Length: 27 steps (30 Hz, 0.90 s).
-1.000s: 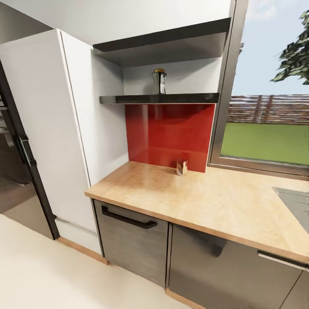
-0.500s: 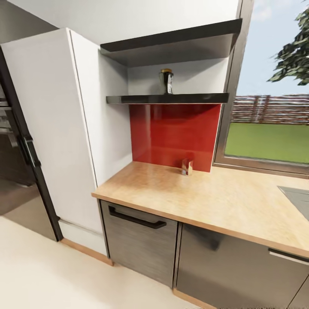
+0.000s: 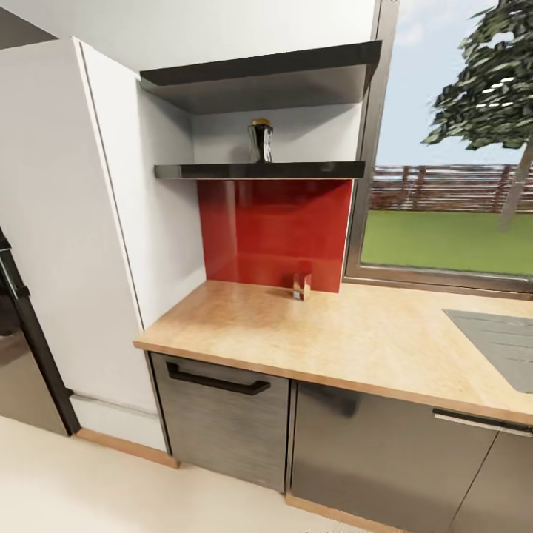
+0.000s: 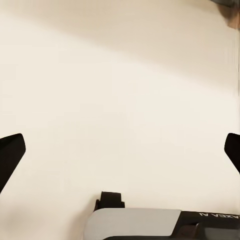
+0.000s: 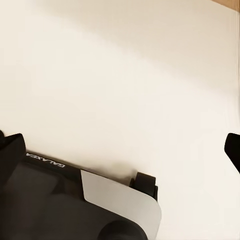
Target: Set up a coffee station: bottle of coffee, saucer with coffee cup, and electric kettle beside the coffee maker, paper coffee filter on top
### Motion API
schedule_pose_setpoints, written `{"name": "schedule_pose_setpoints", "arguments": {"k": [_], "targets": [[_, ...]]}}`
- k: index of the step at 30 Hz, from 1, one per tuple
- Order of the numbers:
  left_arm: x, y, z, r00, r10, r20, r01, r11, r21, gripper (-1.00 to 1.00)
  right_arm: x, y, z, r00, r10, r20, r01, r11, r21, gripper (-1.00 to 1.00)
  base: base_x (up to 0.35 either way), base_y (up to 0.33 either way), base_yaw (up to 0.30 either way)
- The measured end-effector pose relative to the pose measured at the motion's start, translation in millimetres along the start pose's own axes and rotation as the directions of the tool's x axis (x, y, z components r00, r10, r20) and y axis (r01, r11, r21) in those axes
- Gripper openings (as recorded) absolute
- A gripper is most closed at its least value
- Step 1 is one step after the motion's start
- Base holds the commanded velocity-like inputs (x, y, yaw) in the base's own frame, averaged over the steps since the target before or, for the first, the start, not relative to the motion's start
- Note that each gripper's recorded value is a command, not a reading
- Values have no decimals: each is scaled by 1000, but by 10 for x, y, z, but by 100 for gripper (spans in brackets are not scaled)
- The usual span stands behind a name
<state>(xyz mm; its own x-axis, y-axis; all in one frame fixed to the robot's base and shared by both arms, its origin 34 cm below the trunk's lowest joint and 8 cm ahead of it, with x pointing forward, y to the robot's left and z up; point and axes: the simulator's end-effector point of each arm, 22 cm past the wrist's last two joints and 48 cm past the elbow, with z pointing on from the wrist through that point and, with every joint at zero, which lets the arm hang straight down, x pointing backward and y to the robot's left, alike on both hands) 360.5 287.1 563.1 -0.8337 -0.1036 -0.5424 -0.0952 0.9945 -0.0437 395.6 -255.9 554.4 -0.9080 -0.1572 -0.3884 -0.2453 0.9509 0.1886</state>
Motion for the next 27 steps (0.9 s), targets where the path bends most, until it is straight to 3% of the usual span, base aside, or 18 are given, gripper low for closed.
{"name": "schedule_pose_setpoints", "arguments": {"k": [14,20,27], "targets": [[0,0,0,1000,0,0,0,1000,0,100,0,0,0,1000,0,0,0,1000,0,100,0,0,-246],[0,1,0,1000,0,0,0,1000,0,100,2,-2,0,1000,-1,-1,1,1000,1,100,0,67,-77],[0,1,-1,1000,-1,0,1,1000,0,100,3,-2,0,1000,-1,-2,1,1000,1,100,0,263,-11]]}}
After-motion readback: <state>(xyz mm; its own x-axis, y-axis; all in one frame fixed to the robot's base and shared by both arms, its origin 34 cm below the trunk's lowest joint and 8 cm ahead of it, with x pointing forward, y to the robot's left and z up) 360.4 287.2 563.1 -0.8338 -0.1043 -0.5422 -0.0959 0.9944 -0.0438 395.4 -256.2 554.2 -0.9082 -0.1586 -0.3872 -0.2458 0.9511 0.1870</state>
